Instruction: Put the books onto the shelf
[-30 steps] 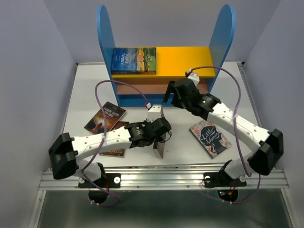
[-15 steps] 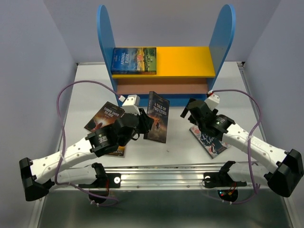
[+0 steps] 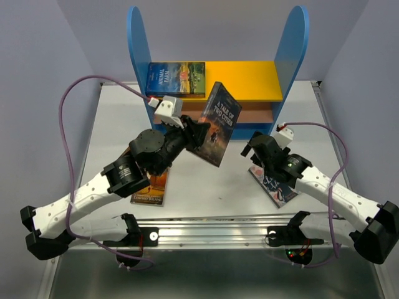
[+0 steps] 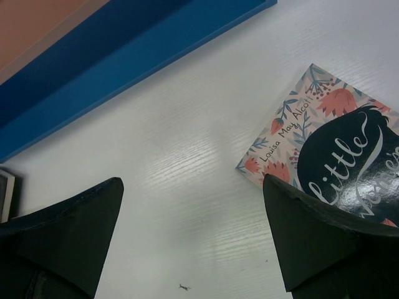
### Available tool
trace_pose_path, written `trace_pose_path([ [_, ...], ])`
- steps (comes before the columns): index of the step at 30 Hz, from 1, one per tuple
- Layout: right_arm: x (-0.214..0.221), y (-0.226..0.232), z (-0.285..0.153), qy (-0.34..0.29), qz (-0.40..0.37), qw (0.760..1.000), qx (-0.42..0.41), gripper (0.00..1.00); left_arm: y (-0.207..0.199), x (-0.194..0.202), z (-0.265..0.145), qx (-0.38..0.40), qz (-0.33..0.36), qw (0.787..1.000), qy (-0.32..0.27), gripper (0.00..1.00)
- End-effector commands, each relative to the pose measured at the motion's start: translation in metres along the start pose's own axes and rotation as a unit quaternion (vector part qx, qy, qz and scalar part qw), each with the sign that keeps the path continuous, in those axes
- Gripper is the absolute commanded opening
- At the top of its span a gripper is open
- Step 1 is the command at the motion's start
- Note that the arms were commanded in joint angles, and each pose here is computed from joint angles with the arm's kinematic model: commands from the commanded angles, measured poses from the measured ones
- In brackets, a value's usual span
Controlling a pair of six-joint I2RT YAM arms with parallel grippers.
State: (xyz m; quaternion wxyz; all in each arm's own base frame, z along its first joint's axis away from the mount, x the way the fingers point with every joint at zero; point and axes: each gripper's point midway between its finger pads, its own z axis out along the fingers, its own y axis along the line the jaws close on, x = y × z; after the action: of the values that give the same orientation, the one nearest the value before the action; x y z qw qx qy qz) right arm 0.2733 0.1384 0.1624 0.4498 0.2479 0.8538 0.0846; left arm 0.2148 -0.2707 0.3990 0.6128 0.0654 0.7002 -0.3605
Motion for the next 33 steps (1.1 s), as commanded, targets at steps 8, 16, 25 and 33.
trace_pose_path([
  [8,-0.006,0.002,-0.003,-0.006,0.017,1.0,-0.011,1.0,-0.012,-0.191,0.091,-0.041,-0.088,0.963,-0.252,0.0],
  [16,-0.011,0.008,-0.002,-0.005,0.011,1.0,-0.012,1.0,0.033,-0.219,0.106,-0.168,-0.185,0.898,-0.361,0.0],
  [25,-0.01,0.014,0.003,0.011,0.001,1.0,-0.014,1.0,0.09,-0.205,0.084,-0.274,-0.328,0.773,-0.468,0.0],
  [33,-0.005,0.02,0.011,0.038,-0.005,0.999,-0.016,1.0,0.115,-0.18,0.076,-0.316,-0.381,0.706,-0.507,0.0],
])
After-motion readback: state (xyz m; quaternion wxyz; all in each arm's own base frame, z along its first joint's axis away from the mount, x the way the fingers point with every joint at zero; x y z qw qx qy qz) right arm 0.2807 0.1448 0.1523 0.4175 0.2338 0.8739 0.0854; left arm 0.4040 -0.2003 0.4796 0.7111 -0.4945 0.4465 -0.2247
